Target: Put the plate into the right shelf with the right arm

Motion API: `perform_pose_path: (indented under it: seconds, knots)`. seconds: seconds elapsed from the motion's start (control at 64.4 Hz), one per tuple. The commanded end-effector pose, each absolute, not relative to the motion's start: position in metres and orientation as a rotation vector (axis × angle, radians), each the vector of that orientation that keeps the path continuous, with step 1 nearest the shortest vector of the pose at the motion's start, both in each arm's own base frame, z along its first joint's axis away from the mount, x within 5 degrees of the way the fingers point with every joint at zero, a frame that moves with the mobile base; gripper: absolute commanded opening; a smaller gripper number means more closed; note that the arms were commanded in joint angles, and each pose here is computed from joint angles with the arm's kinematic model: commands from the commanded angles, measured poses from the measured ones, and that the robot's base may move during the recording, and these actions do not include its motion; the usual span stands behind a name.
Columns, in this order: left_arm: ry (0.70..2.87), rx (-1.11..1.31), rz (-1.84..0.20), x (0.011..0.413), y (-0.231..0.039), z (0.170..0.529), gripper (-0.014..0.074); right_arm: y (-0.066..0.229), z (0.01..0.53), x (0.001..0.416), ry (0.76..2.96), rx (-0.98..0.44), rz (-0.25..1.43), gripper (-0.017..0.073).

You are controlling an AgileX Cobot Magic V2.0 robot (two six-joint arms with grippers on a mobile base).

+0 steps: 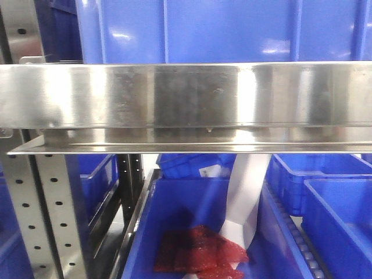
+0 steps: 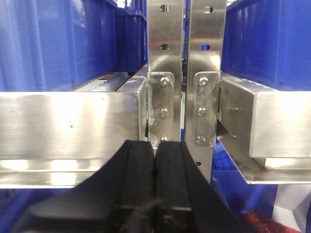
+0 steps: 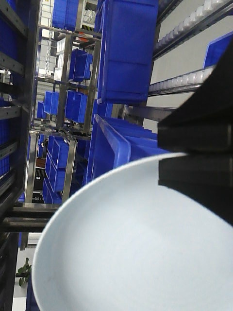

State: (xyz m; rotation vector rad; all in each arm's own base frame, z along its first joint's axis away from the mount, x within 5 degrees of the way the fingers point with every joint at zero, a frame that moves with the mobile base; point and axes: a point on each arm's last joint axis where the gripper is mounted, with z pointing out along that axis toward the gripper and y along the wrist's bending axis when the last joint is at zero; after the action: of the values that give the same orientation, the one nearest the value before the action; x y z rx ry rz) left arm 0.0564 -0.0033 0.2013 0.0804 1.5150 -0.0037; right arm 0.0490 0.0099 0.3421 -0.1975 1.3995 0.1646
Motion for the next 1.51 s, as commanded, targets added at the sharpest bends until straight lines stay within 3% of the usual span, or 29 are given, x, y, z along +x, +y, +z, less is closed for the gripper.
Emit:
perform_pose_path:
  seconds: [0.0,0.28,0.544,0.777,0.978,1.227,1.491]
  knots:
    - [1.430,0.064,0.000,0.055,-0.002,0.207,-0.0047,0.011,0.360,0.046,1.277,-0.207,0.171,0.0054]
    - [1.430,0.064,0.000,0.055,-0.002,0.207,-0.0047,0.010,0.370,0.041,1.232,-0.203,0.176,0.0054]
    - [1.430,0.064,0.000,0.055,-0.002,0.207,-0.0047,0.008,0.453,0.038,1.136,-0.170,0.179,0.0054]
    - [1.430,0.064,0.000,0.055,-0.002,0.207,-0.0047,0.023,0.511,0.094,1.210,-0.156,0.194,0.0054]
    - [1.430,0.064,0.000,0.055,-0.002,0.207,-0.0047,0.045,0.526,0.160,1.298,-0.138,0.259,0.0054]
    - [1.430,0.064,0.000,0.055,-0.002,0.207,-0.0047,0.075,0.504,0.248,1.435,-0.156,0.282,0.0054]
    - [1.430,0.064,0.000,0.055,-0.002,0.207,-0.0047,0.105,0.463,0.304,1.576,-0.203,0.295,0.0054]
